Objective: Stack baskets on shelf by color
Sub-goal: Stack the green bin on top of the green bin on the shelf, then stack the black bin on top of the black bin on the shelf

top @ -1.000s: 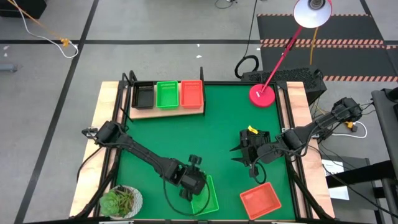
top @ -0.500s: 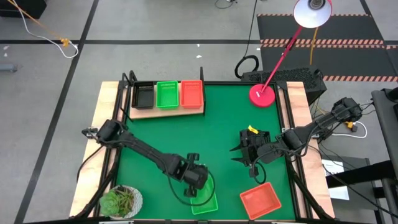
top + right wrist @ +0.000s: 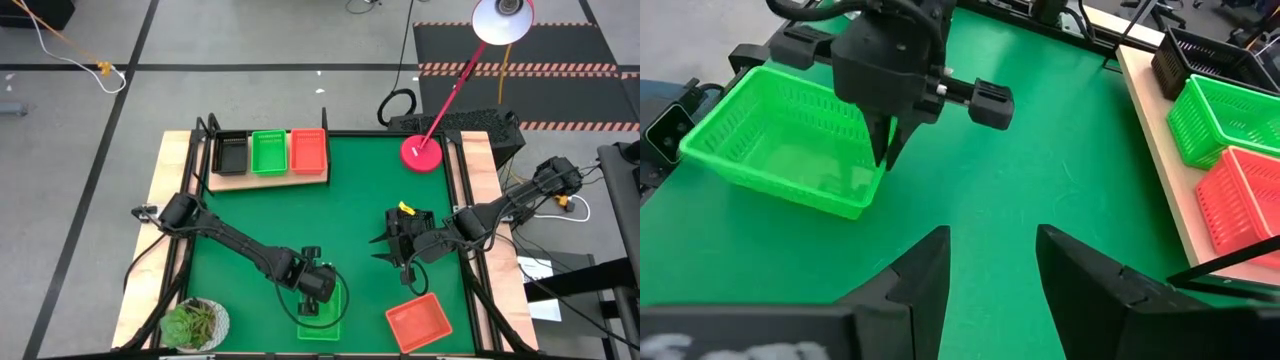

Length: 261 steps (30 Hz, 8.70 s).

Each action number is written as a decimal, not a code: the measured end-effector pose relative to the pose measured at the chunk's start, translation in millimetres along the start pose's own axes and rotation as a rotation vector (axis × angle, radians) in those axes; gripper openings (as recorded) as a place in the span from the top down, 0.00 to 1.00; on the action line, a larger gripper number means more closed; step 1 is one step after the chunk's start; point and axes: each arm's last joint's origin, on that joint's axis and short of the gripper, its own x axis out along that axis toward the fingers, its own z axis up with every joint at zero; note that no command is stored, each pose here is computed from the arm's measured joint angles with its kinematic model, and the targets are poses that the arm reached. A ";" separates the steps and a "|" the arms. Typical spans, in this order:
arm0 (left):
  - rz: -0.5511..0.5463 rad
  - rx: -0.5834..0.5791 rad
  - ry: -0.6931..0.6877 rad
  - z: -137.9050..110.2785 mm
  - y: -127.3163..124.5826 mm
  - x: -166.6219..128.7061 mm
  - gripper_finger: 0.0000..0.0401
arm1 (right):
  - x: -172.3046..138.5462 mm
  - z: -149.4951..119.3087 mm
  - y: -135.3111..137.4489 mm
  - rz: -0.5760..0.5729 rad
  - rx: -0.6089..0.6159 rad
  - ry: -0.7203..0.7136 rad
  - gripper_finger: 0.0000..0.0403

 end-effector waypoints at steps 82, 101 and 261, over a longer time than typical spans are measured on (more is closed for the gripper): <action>0.112 0.057 0.015 -109.0 429.8 -221.9 0.98 | 20.5 -58.5 -52.0 -0.335 -0.284 -0.154 0.64; 0.086 0.041 0.010 -113.8 430.6 -213.6 0.88 | 20.5 -58.4 -52.0 -0.335 -0.284 -0.154 0.64; -0.193 0.337 -0.702 48.3 128.7 81.9 0.96 | 30.8 -64.4 -6.9 0.164 0.092 0.235 0.92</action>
